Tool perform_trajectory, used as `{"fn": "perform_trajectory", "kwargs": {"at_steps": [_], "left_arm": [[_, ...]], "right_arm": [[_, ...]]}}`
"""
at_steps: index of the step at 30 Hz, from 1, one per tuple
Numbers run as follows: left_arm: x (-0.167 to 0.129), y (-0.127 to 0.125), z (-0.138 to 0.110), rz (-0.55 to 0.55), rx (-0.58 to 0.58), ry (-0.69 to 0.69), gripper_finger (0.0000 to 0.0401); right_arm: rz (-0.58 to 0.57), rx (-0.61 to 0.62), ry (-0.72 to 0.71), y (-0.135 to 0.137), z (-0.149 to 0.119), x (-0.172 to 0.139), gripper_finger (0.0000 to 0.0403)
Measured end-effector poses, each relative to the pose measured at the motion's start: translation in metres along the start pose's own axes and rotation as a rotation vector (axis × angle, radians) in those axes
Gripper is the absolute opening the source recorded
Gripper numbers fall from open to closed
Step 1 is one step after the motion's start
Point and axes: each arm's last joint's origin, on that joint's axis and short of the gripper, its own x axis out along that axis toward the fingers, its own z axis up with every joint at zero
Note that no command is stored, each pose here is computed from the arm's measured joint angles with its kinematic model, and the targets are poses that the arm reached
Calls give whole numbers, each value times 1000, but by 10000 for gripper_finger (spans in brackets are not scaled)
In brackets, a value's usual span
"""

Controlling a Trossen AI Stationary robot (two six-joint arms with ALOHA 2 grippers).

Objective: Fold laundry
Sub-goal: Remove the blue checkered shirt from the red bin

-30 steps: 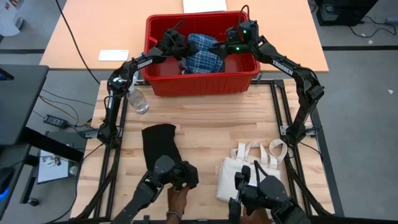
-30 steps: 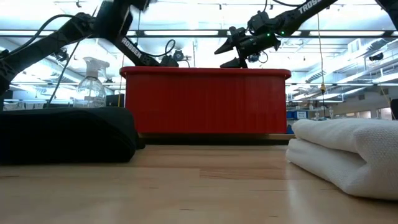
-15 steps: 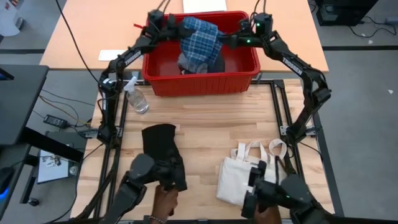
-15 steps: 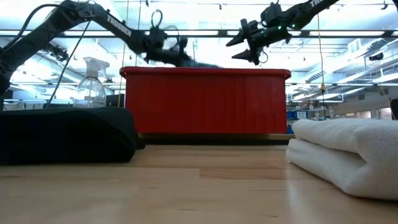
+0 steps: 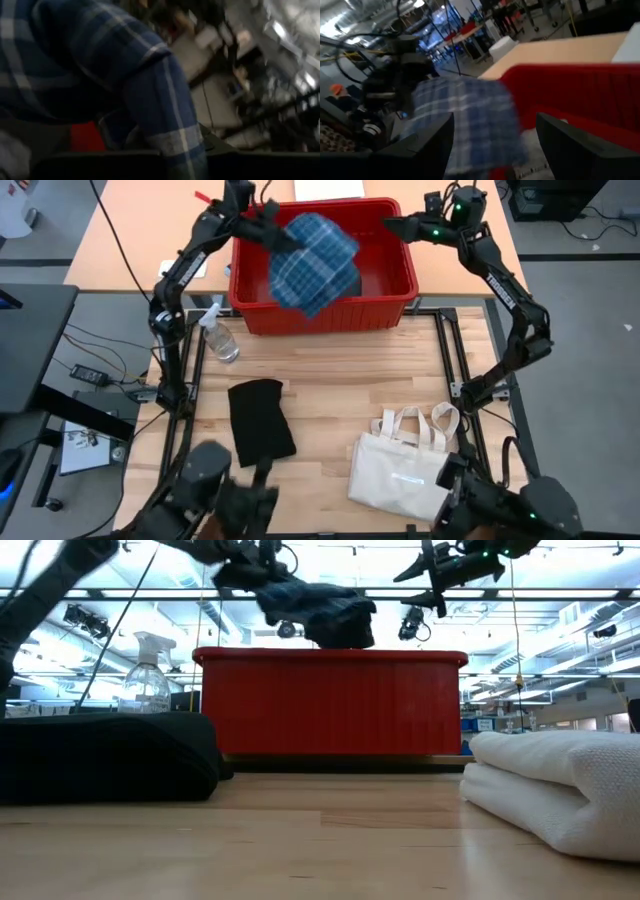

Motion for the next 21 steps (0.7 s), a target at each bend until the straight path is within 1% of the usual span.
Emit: {"fn": "perform_trajectory", "kwargs": {"at_steps": [2, 5, 9, 13, 17, 21], "left_arm": [[-7, -17, -13, 1, 18, 57, 27], [-17, -46, -27, -10, 46, 105, 31], [-24, -86, -47, -73, 60, 166, 34], [-30, -120, -81, -127, 65, 277, 35], [-33, -139, -124, -177, 40, 367, 36], [-34, -139, -171, -202, 0, 404, 37]], "right_arm": [[-13, 5, 21, 2, -2, -3, 286], [-27, -11, 32, 5, -4, -3, 286], [-41, -9, 17, 8, -4, -2, 286], [-31, 21, 23, 10, -5, 0, 286], [18, 41, 31, 21, -8, 5, 286], [63, 17, 3, 42, -10, 13, 286]]}}
